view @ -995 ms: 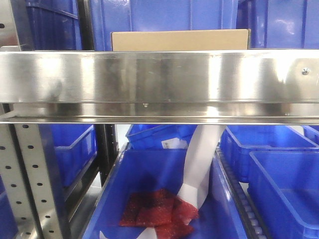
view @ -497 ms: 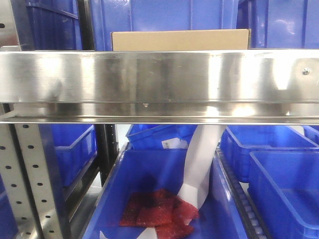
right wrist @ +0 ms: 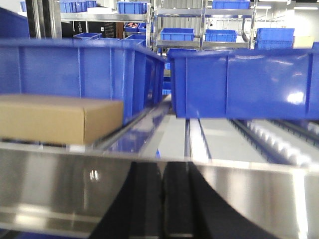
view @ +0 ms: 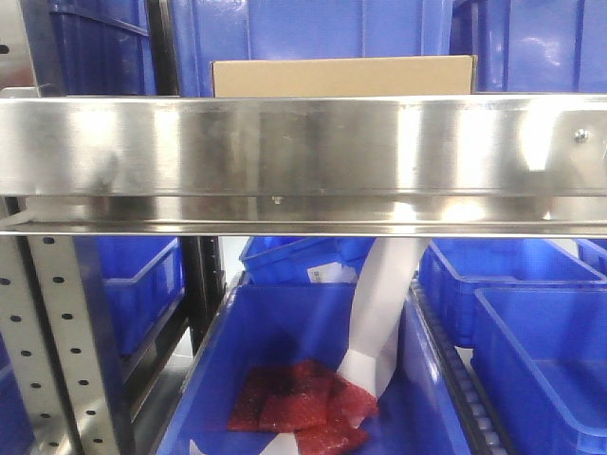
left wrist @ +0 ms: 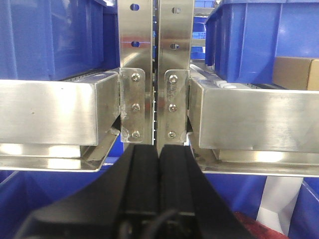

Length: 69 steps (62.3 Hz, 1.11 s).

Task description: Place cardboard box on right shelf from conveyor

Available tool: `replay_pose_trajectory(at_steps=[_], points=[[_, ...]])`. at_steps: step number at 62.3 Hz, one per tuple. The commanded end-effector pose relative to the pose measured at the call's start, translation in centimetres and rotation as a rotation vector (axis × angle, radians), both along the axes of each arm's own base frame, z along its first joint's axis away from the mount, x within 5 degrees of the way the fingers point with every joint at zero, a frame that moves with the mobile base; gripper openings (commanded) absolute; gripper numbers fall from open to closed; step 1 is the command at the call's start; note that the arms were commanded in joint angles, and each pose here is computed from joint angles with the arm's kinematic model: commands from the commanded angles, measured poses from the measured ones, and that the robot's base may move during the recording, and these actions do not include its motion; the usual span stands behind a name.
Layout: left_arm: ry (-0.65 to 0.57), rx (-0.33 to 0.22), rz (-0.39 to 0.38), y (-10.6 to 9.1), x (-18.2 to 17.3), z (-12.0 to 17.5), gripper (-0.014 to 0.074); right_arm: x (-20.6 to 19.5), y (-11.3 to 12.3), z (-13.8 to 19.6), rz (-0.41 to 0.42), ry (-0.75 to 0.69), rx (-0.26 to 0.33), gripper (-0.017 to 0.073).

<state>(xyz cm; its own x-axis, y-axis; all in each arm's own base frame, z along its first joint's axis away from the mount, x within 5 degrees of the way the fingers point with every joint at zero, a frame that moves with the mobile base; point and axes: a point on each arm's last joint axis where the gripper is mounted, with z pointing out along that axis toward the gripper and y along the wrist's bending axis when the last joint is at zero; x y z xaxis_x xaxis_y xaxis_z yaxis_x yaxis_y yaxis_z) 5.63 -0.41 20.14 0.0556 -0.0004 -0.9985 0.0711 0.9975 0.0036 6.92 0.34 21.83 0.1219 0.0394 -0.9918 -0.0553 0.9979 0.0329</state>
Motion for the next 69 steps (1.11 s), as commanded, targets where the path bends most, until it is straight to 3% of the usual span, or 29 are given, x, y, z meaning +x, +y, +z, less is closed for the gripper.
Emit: replay_pose_trajectory(at_steps=[1,21,35,42,69], points=[[-0.086,-0.011,0.002,0.0,-0.1,0.6,-0.0116,0.0,-0.1,0.5,-0.009,-0.067,0.000,0.0050],[-0.086,-0.011,0.002,0.0,-0.1,0.6,-0.0116,0.1,0.0,-0.3,-0.006,0.023,-0.004,0.0050],[-0.086,-0.011,0.002,0.0,-0.1,0.6,-0.0116,-1.7,-0.1,-0.2,-0.004,-0.059,0.000,0.0050],[-0.086,-0.011,0.002,0.0,-0.1,0.6,-0.0115,-1.4,-0.1,-0.7,-0.003,0.006,-0.004,0.0050],[-0.086,-0.011,0.004,0.0,-0.1,0.6,-0.0116,-1.5,-0.1,-0.6,-0.002,0.000,-0.003,0.0050]])
